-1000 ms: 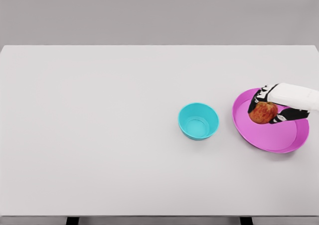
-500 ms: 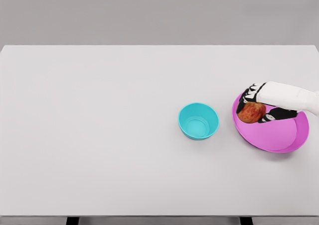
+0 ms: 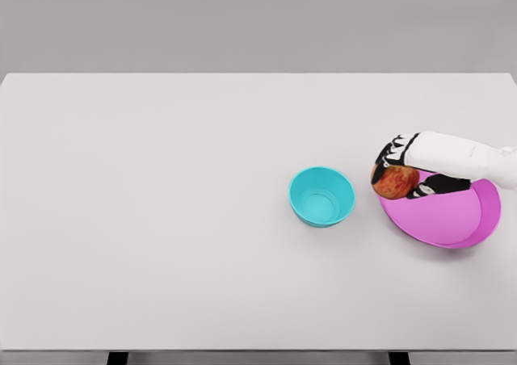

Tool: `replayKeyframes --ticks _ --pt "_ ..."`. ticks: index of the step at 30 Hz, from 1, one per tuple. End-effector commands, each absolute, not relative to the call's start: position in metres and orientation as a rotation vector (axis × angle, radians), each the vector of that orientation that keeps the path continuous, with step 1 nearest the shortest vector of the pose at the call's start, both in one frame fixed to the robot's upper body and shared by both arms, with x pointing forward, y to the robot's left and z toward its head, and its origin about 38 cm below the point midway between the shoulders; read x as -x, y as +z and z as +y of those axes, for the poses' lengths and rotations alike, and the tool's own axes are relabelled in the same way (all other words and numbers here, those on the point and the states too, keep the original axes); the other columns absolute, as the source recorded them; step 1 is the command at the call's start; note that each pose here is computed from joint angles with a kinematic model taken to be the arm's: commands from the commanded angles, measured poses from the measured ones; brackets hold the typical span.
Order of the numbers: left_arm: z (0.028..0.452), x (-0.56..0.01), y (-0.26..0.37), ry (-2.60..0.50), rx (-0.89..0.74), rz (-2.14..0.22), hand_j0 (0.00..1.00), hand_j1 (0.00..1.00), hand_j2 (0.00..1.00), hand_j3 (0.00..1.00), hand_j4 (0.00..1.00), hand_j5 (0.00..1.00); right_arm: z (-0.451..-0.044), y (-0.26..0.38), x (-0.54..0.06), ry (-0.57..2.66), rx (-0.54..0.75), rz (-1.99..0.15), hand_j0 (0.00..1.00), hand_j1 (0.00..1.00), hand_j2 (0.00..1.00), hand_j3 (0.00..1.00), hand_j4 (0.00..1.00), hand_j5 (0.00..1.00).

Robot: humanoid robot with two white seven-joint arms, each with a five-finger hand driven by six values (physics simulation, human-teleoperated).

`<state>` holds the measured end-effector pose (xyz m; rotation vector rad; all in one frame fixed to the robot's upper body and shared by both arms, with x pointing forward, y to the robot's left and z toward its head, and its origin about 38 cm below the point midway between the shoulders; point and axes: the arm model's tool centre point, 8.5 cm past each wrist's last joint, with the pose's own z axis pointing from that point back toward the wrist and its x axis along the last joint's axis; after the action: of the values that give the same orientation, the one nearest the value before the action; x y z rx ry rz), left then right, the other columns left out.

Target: Put the apple from the pink plate into the blue bowl with your right arm

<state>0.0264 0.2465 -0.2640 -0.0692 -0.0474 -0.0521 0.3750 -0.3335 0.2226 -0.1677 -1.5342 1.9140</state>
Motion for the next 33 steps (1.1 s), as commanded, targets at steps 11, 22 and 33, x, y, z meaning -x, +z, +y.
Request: replayKeyframes --ticks 11,22,33 --pt "0.246 -0.026 -0.264 -0.052 0.069 -0.047 1.00 1.00 1.00 1.00 1.00 1.00 -0.305 0.224 -0.373 1.949 0.109 -1.593 0.57 0.57 0.57 0.57 0.57 0.57" --pt "0.246 -0.026 -0.264 -0.052 0.069 -0.047 1.00 1.00 1.00 1.00 1.00 1.00 -0.290 0.222 -0.376 1.958 0.085 -1.625 0.57 0.57 0.57 0.57 0.57 0.57" --pt "0.246 -0.026 -0.264 -0.052 0.069 -0.047 1.00 1.00 1.00 1.00 1.00 1.00 -0.274 0.223 -0.379 1.981 0.053 -1.649 0.99 0.99 0.99 0.99 0.99 0.99"
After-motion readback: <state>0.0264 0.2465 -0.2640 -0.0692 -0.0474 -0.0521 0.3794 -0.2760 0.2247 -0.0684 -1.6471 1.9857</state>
